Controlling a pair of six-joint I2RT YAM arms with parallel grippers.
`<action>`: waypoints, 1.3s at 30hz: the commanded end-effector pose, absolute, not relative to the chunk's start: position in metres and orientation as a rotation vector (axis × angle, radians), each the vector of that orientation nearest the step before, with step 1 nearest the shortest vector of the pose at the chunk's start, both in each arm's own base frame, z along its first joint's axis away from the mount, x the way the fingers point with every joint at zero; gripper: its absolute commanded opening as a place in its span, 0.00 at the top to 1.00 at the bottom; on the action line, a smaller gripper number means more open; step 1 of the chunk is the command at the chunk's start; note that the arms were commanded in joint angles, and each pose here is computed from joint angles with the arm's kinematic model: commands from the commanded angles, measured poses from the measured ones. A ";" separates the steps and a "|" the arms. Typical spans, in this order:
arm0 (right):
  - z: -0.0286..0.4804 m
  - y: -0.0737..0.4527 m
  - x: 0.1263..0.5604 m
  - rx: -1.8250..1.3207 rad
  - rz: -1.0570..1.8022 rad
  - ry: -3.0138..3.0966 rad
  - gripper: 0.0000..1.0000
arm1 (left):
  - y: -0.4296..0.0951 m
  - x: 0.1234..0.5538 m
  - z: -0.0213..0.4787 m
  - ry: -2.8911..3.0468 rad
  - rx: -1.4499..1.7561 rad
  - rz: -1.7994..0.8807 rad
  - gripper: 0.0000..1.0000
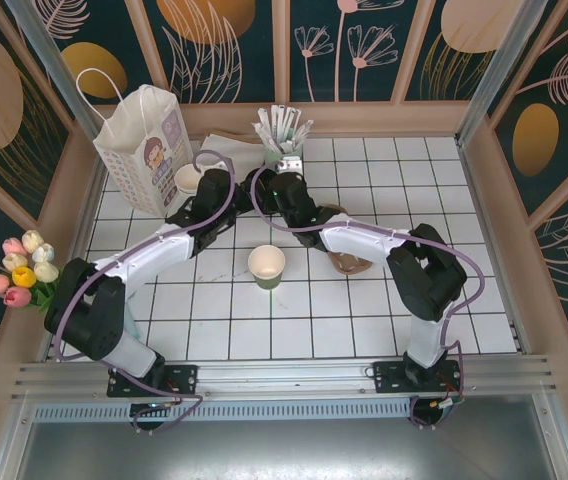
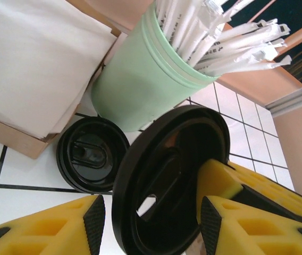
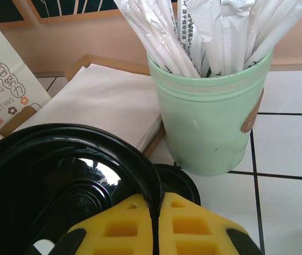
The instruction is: Pack the takeout coffee
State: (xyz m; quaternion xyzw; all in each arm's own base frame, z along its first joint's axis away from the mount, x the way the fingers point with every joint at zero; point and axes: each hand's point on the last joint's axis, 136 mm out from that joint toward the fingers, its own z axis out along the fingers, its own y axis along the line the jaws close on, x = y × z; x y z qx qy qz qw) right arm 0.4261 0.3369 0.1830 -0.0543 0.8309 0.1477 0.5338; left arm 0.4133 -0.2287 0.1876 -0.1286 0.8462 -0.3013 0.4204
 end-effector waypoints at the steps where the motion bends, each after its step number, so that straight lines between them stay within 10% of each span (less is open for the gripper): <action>1: 0.202 0.339 0.423 -0.088 0.392 1.944 0.93 | -0.225 0.422 0.194 2.106 -0.325 -0.719 0.48; 32: 0.233 0.368 0.413 -0.197 0.571 1.873 0.88 | -0.212 0.419 0.176 2.153 -0.349 -0.611 1.00; 35: 0.249 0.368 0.404 -0.283 0.682 1.851 0.65 | -0.212 0.418 0.190 2.116 -0.294 -0.610 1.00; 39: 0.268 0.352 0.390 -0.426 0.838 1.862 0.01 | -0.216 0.412 0.220 2.020 -0.117 -0.617 1.00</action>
